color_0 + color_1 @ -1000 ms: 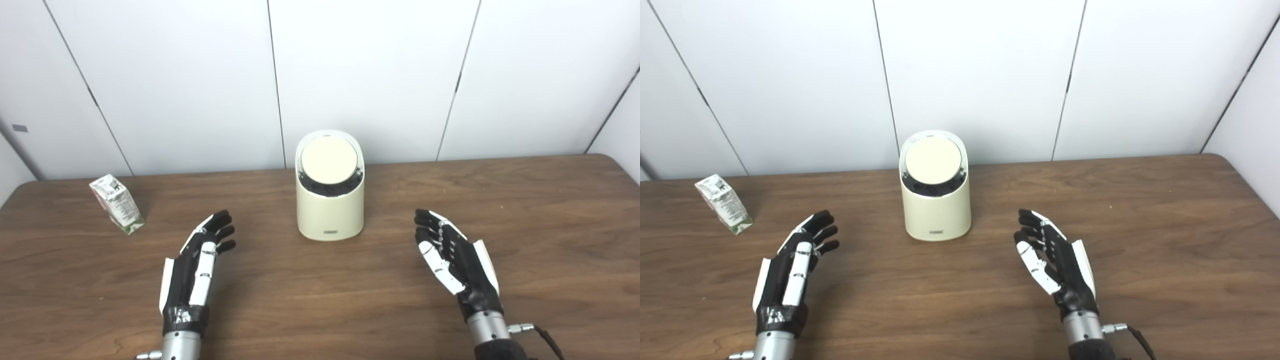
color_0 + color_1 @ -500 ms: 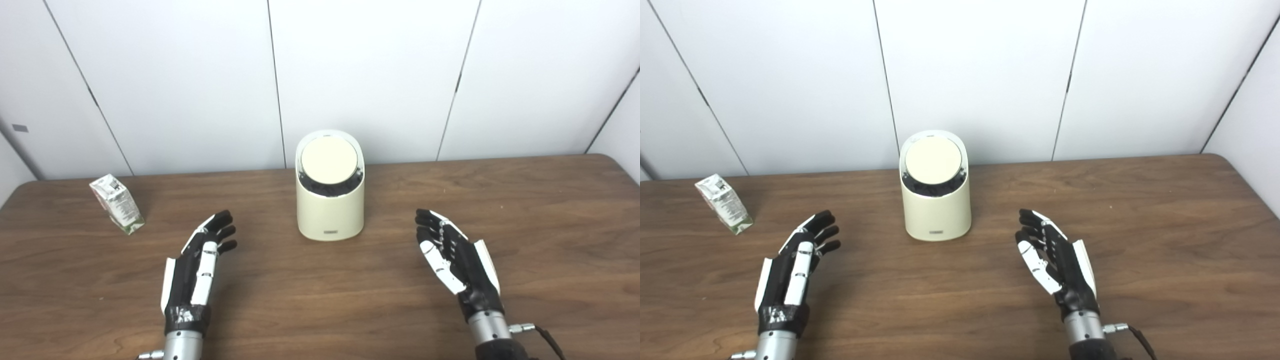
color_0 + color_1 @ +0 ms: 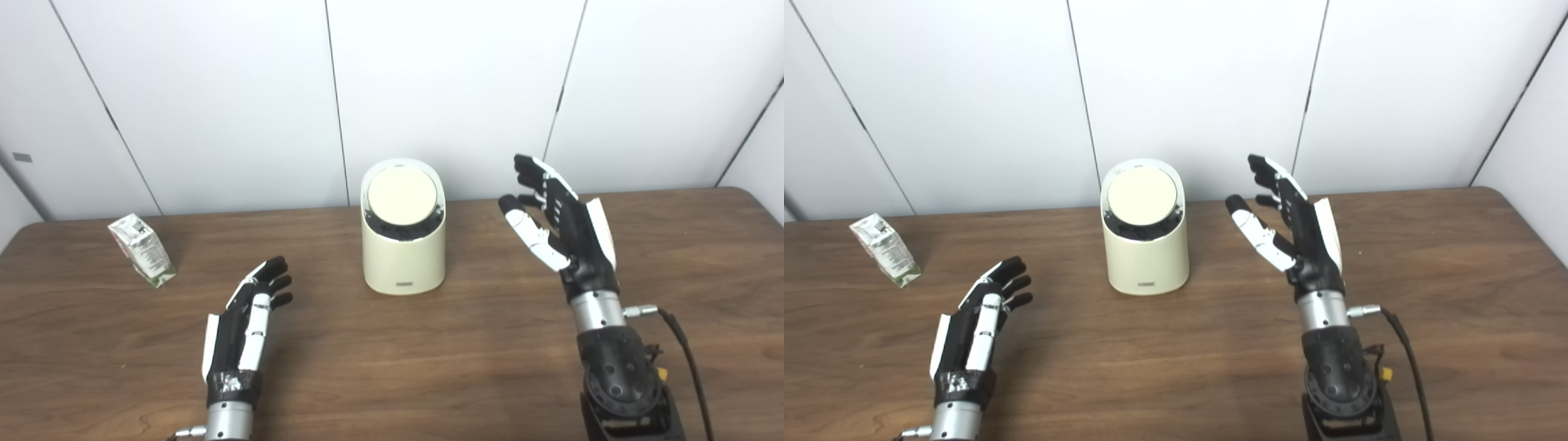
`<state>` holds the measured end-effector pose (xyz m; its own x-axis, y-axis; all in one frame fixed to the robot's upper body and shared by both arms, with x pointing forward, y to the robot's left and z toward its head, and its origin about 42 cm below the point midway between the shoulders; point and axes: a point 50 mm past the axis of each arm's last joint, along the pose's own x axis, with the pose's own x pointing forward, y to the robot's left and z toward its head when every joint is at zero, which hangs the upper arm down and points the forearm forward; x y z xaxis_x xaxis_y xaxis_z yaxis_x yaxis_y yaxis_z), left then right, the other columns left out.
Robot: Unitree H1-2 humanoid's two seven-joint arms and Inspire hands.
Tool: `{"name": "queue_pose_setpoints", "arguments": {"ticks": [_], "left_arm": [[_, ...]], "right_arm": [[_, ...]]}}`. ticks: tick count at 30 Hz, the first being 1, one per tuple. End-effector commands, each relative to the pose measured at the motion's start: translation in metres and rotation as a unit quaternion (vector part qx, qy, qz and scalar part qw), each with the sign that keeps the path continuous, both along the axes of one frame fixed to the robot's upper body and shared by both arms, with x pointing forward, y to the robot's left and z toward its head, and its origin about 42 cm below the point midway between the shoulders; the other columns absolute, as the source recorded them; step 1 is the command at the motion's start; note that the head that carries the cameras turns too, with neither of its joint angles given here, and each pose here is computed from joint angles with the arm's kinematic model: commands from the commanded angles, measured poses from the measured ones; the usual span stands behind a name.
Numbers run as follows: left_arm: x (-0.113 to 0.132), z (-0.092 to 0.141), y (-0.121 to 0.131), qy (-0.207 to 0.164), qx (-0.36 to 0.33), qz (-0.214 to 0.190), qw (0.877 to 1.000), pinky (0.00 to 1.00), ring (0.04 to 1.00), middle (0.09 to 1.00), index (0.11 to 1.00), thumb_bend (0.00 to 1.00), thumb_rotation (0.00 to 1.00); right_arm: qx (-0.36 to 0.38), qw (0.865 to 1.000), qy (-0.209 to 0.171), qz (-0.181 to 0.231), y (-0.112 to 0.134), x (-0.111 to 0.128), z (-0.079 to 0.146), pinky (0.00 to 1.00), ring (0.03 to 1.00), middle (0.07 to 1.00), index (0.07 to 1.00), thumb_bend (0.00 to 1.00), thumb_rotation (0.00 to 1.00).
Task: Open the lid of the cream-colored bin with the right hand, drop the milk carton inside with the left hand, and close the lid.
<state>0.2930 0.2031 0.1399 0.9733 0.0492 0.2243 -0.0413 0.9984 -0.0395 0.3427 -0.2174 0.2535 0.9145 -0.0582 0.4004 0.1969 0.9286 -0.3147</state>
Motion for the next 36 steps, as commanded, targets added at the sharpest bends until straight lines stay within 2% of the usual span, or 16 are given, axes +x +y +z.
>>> {"name": "queue_pose_setpoints", "arguments": {"ticks": [1,3,5,7,9,11,13,16,19,23,31,36], "left_arm": [[0.008,0.015,-0.007,-0.039,0.004,-0.003,0.999,0.76,0.815,0.835,0.837,0.19,0.77],[0.008,0.016,-0.008,-0.039,0.004,-0.004,0.999,0.77,0.816,0.835,0.836,0.19,0.77],[0.008,0.016,-0.009,-0.039,0.002,-0.003,0.999,0.77,0.819,0.837,0.838,0.20,0.77],[0.009,0.016,-0.010,-0.039,-0.001,-0.004,0.999,0.78,0.822,0.839,0.840,0.20,0.77],[0.009,0.016,-0.010,-0.040,-0.002,-0.004,0.999,0.77,0.820,0.838,0.841,0.20,0.77],[0.009,0.016,-0.011,-0.040,-0.001,-0.002,0.999,0.77,0.818,0.835,0.839,0.21,0.77],[0.009,0.016,-0.012,-0.040,-0.001,0.000,0.999,0.77,0.817,0.835,0.838,0.21,0.77],[0.009,0.017,-0.014,-0.039,-0.004,0.001,0.999,0.77,0.819,0.835,0.837,0.21,0.78],[0.009,0.016,-0.015,-0.040,-0.004,-0.001,0.999,0.77,0.820,0.834,0.836,0.21,0.78],[0.008,0.016,-0.018,-0.040,-0.005,0.000,0.999,0.77,0.819,0.832,0.831,0.19,0.76],[0.007,0.017,-0.020,-0.041,-0.004,0.002,0.999,0.77,0.819,0.832,0.832,0.19,0.76],[0.007,0.018,-0.021,-0.043,-0.006,0.003,0.999,0.76,0.818,0.829,0.826,0.18,0.76]], "right_arm": [[-0.022,1.000,-0.021,0.001,0.007,0.010,0.023,0.75,0.856,0.877,0.874,0.51,0.60],[-0.035,0.999,-0.020,0.002,0.011,0.019,0.035,0.65,0.809,0.858,0.882,0.55,0.56],[-0.049,0.999,-0.021,0.002,0.017,0.028,0.045,0.53,0.712,0.779,0.889,0.60,0.54],[-0.066,0.998,-0.021,0.004,0.023,0.039,0.055,0.57,0.745,0.803,0.909,0.63,0.55],[-0.096,0.995,-0.015,0.005,0.030,0.049,0.064,0.69,0.834,0.876,0.937,0.63,0.55],[-0.119,0.993,-0.009,0.003,0.036,0.057,0.069,0.76,0.886,0.936,0.970,0.62,0.57],[-0.131,0.991,-0.005,0.001,0.041,0.063,0.072,0.83,0.946,0.978,0.993,0.64,0.51],[-0.153,0.988,-0.007,-0.008,0.049,0.071,0.072,0.88,0.988,0.995,0.999,0.68,0.46],[-0.199,0.979,-0.023,-0.031,0.056,0.079,0.068,0.89,0.999,1.000,1.000,0.72,0.42],[-0.250,0.967,-0.030,-0.046,0.068,0.090,0.062,0.99,1.000,1.000,1.000,0.75,0.36],[-0.288,0.956,-0.009,-0.049,0.079,0.096,0.052,1.00,1.000,1.000,1.000,0.79,0.34],[-0.296,0.954,-0.002,-0.045,0.079,0.097,0.043,1.00,1.000,1.000,1.000,0.88,0.38]]}}
